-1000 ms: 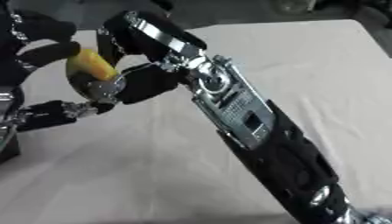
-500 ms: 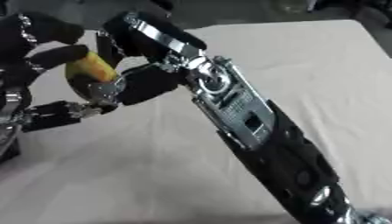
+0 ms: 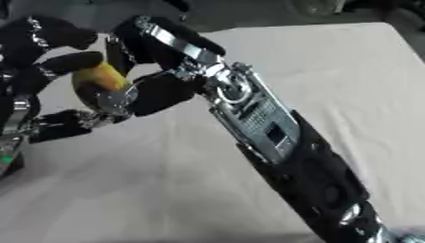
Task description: Pick up the objects with one hand, pass them to the other hand, and then place them into the box on the other side of the table.
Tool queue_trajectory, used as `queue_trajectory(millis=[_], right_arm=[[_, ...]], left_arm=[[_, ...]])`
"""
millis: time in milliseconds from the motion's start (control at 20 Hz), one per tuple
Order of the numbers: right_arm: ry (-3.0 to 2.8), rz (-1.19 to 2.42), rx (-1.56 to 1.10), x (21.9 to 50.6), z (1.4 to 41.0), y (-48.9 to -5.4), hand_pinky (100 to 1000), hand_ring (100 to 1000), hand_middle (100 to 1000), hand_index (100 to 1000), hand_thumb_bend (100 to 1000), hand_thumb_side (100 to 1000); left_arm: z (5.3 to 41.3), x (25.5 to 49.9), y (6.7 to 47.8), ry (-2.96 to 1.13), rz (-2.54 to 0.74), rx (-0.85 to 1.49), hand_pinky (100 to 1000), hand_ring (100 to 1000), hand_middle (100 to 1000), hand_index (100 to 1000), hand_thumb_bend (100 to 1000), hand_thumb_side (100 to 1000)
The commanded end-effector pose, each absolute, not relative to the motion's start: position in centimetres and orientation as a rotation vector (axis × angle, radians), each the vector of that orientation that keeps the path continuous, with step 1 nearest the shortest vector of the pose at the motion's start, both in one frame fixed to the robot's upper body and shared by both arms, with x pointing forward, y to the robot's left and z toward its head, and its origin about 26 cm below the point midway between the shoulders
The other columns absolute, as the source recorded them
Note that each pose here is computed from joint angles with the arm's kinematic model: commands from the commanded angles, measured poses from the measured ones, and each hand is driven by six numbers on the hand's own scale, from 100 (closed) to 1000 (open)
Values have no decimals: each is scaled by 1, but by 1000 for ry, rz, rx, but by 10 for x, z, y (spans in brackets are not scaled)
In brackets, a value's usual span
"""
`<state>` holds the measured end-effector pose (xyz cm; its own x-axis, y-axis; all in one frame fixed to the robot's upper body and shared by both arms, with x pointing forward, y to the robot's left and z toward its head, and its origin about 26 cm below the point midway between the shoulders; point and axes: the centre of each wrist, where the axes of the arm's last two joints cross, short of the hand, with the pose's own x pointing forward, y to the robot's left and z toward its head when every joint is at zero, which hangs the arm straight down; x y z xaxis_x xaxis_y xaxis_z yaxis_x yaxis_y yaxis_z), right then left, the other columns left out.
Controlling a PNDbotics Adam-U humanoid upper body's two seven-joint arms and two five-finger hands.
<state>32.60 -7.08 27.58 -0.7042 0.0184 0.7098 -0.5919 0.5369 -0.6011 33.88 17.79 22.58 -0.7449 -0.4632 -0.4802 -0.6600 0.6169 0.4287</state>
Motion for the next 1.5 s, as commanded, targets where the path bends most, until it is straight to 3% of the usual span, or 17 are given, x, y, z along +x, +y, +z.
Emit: queue_trajectory(millis=[50,450,1000,1500], right_arm=[[-2132,1177,464,321,285,-73,600,445,420,459,320,100],[-2128,1179,462,321,285,-73,597,443,419,457,320,100],[-2127,1174,465,321,285,-74,594,444,417,455,321,100],[-2125,1167,472,321,285,-74,592,443,416,453,323,100]], left_arm=[[233,339,177,2505,844,-906,613,546,685,758,788,100],[232,339,175,2511,844,-900,608,541,669,743,755,100],[231,340,174,2533,847,-894,577,510,554,642,632,100],[230,340,173,2543,849,-899,545,476,501,594,609,100]])
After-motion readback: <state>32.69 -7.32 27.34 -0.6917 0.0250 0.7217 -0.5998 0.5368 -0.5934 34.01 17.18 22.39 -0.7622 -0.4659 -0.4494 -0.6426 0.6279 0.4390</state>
